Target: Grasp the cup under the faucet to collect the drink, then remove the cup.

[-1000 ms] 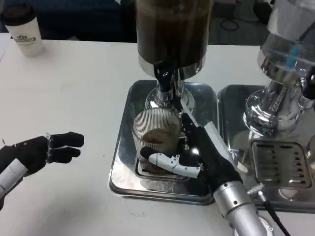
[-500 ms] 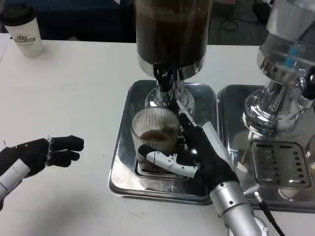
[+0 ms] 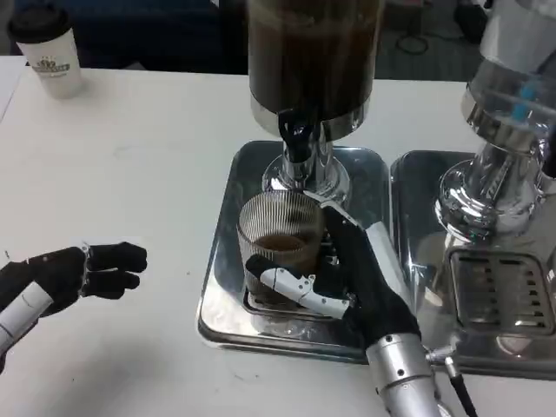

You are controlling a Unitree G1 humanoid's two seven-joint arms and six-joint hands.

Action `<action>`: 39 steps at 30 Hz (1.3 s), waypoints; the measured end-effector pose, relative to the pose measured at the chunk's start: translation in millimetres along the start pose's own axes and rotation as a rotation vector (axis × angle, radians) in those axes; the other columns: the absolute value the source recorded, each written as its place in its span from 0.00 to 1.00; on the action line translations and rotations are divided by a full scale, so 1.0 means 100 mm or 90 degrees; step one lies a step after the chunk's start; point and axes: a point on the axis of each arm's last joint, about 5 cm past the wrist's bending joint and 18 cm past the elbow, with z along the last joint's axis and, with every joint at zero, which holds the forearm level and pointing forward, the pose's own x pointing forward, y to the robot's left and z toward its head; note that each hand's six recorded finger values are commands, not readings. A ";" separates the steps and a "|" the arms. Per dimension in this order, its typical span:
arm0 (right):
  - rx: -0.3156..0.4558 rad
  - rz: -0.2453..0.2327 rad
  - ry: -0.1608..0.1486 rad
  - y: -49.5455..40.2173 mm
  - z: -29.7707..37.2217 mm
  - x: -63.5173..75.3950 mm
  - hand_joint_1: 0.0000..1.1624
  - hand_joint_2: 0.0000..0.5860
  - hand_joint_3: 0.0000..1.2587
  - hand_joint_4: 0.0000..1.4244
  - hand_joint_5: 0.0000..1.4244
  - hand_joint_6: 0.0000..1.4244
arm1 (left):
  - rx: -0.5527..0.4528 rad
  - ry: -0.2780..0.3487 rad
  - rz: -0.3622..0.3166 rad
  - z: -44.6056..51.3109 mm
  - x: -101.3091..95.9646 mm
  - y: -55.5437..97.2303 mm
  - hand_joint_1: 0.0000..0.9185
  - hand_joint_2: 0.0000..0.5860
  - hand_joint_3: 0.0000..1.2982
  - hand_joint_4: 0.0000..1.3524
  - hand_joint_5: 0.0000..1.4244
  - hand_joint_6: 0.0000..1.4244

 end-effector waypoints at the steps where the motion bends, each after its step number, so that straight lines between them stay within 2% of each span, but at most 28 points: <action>1: -0.001 -0.002 -0.001 0.005 -0.003 -0.01 0.58 0.33 0.27 0.26 0.37 0.57 | 0.000 0.000 0.000 0.000 0.00 0.00 0.00 0.19 0.27 0.21 0.21 0.22; 10: -0.009 -0.064 -0.019 0.089 -0.053 -0.10 0.62 0.34 0.37 0.38 0.48 0.68 | -0.001 0.003 0.000 -0.010 0.00 0.00 0.00 0.19 0.27 0.22 0.22 0.23; 21: -0.008 -0.120 -0.024 0.131 -0.117 -0.17 0.62 0.36 0.43 0.45 0.55 0.74 | -0.002 0.004 -0.002 -0.015 -0.01 -0.01 0.00 0.19 0.27 0.22 0.23 0.24; 28: -0.006 -0.138 -0.031 0.134 -0.151 -0.21 0.62 0.41 0.47 0.48 0.59 0.77 | -0.003 0.004 -0.004 -0.016 0.00 -0.01 0.00 0.19 0.27 0.22 0.23 0.25; 34: -0.004 -0.153 -0.030 0.101 -0.185 -0.26 0.73 0.37 0.47 0.47 0.63 0.81 | -0.005 0.004 -0.008 -0.023 0.02 -0.02 0.00 0.18 0.27 0.22 0.23 0.25; 39: -0.004 -0.155 -0.031 0.094 -0.190 -0.27 0.75 0.33 0.47 0.47 0.63 0.82 | -0.006 0.003 -0.010 -0.027 0.04 -0.02 0.00 0.19 0.27 0.22 0.23 0.25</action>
